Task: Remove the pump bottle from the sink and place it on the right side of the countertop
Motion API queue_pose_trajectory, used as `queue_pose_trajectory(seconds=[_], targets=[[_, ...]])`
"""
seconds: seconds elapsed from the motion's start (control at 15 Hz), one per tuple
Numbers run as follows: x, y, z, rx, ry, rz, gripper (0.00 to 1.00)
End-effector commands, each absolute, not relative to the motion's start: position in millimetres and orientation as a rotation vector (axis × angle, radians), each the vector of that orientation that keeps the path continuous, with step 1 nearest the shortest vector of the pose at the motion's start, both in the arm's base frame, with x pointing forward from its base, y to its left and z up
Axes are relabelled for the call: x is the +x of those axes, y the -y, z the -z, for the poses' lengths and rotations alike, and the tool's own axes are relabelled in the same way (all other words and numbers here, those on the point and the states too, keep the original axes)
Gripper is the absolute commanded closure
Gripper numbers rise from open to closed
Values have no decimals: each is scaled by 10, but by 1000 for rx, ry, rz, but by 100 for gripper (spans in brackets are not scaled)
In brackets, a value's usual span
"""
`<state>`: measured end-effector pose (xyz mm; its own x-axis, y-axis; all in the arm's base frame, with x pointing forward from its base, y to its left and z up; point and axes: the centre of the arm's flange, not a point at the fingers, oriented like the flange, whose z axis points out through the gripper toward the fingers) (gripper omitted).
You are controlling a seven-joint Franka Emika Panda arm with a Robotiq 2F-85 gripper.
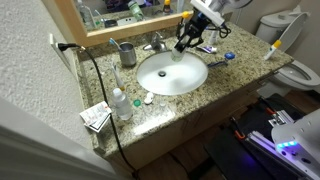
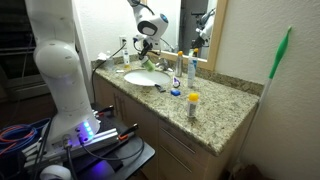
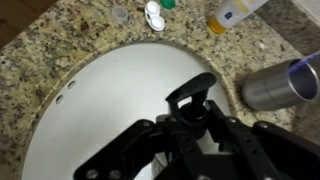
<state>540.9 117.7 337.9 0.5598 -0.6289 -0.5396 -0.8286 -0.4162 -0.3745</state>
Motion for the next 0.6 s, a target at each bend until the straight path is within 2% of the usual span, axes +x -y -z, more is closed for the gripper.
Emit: queue_pose_trajectory(seconds=[0.0,0.07,0.13,0.33,0.4,0.53], targets=[[5579,-379,-3935,-1961,-1265,-411,92],[5573,-131,-4029,-1899,-1302,-387,92],[5569,-438,-3828,-1991,-1260,-399,70],[5566,-19,-4013,-1915,-1305,-365,70],[5601,-54,-3915,-1904,-1321,-387,92],[5653,152,-3786,-1756,-1345,-466,92]])
